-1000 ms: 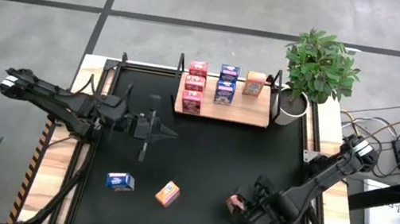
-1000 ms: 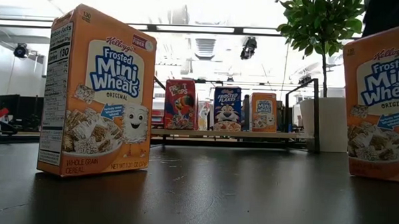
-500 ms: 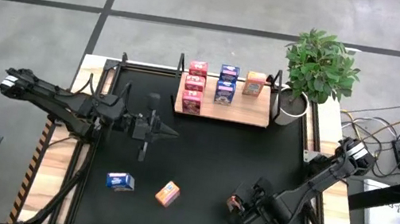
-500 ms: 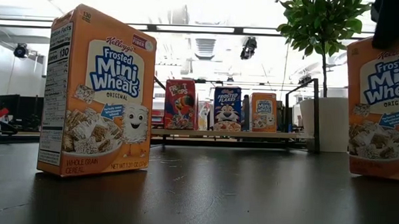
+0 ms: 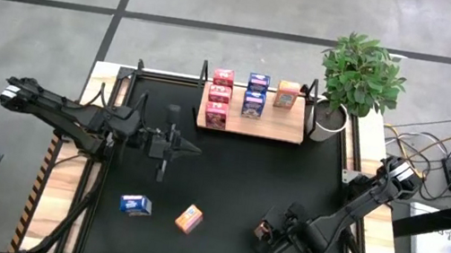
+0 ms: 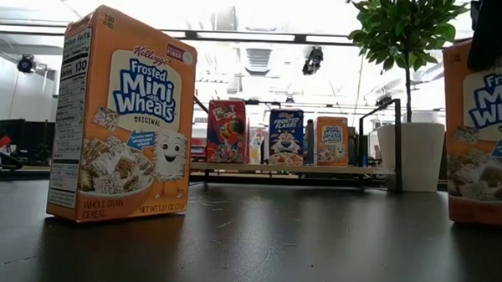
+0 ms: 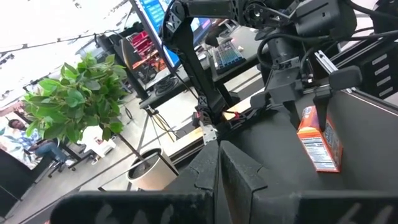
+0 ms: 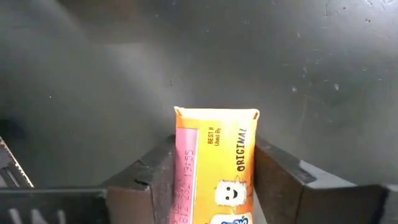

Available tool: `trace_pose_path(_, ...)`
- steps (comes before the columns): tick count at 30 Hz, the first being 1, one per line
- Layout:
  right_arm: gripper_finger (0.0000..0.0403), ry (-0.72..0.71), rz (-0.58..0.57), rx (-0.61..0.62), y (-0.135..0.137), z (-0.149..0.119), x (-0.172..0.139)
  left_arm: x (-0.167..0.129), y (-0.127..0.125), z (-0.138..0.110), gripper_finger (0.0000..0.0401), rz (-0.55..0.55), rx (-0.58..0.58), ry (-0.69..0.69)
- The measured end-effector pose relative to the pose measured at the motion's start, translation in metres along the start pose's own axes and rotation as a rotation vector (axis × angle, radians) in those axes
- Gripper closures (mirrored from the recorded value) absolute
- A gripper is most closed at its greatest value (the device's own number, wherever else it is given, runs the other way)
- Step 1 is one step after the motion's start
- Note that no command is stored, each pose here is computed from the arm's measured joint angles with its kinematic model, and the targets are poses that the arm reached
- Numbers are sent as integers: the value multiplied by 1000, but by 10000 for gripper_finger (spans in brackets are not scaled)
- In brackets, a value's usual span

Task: Stack cereal on shelf
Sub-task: Put the right orange cereal box aligned with the other orange cereal box on the shelf

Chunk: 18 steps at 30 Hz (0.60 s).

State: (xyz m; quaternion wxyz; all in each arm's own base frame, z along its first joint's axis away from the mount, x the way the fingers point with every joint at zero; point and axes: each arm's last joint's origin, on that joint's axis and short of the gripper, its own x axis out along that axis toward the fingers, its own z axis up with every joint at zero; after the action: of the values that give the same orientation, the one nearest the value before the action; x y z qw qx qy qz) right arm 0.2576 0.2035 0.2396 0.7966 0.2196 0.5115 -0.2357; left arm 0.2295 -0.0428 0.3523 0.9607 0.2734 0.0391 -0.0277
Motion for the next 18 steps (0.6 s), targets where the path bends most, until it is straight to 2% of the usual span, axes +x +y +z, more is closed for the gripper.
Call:
trace_pose_path(9,254,-17,10,-39,-6,13,-5,0,-1,-1,401,-16,-91,0)
trace_pose_path(18,254,-68,4,-164,-37,68,-15,1,-8,-5,401,-81,-251,-9)
